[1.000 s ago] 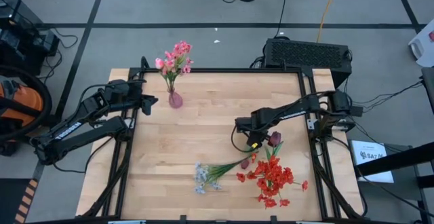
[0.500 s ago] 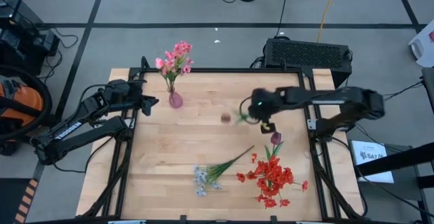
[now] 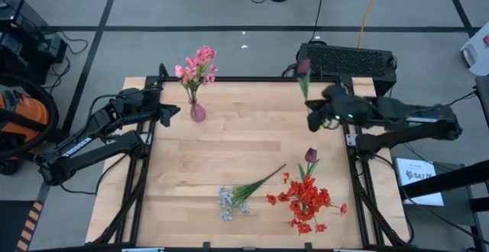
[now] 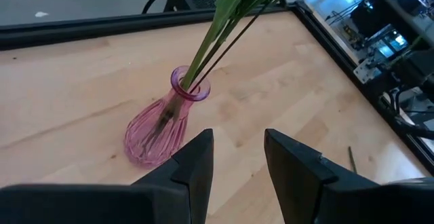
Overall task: Sort flowers into vase by color
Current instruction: Put the red tulip into the transparent vase
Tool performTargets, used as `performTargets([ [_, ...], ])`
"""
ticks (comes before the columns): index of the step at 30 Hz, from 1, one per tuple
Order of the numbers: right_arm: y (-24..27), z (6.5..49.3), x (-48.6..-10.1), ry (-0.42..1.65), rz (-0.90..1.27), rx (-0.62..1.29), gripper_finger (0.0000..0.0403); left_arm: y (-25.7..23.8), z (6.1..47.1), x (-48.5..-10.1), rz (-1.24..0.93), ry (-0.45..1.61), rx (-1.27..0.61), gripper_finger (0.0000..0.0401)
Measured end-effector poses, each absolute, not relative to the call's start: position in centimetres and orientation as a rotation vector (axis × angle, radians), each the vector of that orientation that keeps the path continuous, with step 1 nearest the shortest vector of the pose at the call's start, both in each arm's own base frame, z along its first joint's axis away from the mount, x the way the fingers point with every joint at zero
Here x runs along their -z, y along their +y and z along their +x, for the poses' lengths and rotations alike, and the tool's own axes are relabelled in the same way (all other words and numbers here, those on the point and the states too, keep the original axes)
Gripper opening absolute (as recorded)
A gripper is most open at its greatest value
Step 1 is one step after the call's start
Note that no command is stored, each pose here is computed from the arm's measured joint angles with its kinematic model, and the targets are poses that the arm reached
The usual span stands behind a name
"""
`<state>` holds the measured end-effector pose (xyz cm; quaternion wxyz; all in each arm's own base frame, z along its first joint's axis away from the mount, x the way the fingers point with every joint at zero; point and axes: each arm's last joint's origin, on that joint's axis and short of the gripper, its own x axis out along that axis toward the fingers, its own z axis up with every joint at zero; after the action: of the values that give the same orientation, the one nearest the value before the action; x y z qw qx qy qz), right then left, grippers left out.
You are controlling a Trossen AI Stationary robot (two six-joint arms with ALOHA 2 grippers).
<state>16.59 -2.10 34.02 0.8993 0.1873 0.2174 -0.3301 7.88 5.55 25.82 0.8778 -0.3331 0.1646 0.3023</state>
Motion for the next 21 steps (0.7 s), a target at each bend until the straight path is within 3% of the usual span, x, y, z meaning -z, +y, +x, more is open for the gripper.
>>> performTargets([
  [10, 3.1, 13.7, -31.0, 0.267, 0.482, 0.669, 0.0, 5.4, 8.0, -25.8, -0.722, 0.353, -0.557, 0.0139],
  [21, 8.0, 10.9, -31.4, 0.086, 0.423, 0.511, 0.0, 4.3, 8.8, -25.9, -0.818, 0.375, -0.432, 0.0139],
])
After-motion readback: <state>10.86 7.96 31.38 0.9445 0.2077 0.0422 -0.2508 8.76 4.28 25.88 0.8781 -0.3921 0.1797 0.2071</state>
